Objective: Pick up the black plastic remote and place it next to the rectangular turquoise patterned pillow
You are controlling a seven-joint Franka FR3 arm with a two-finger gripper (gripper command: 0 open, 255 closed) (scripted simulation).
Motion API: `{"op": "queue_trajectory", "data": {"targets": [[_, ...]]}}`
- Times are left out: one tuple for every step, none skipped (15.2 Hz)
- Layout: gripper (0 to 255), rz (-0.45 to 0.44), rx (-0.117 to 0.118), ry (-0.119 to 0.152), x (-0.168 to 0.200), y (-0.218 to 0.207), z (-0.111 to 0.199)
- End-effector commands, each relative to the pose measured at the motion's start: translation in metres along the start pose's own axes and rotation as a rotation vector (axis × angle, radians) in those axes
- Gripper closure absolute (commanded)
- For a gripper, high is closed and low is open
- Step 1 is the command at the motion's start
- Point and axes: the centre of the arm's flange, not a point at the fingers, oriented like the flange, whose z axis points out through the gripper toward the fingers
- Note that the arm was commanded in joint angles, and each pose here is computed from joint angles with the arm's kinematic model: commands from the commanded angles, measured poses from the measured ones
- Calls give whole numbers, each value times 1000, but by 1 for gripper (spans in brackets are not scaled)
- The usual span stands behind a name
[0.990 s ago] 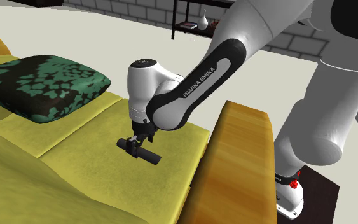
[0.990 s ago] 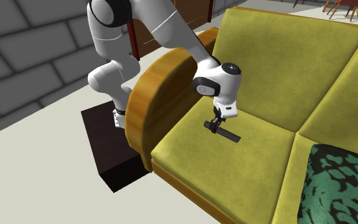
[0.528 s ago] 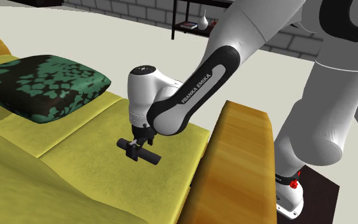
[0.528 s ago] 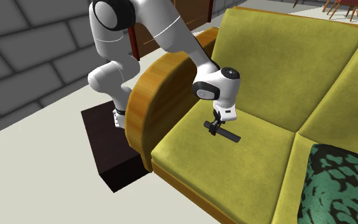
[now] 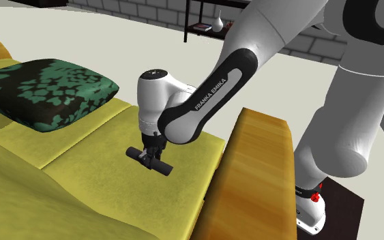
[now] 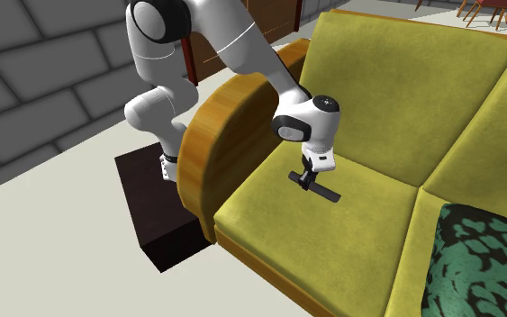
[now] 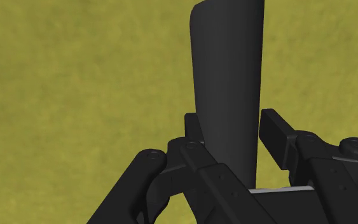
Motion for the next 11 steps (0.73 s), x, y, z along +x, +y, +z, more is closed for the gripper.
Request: {"op": "queue_trajectory", "data": {"targets": [[255, -5, 2, -3, -1, -2, 2], [255, -5, 2, -3, 0, -2, 1], [255, -4, 2, -3, -1, -3, 1], [255, -4, 2, -3, -1, -3, 1], [255, -5, 2, -3, -1, -3, 2], [255, -5, 2, -3, -1, -3, -4], [255, -5, 2, -3, -1, -3, -9], [255, -5, 2, -3, -1, -4, -14], [255, -5, 2, -3, -1, -4, -19], [255, -5, 2, -3, -1, -4, -25], [255, -5, 2, -3, -1, -5, -30]]}}
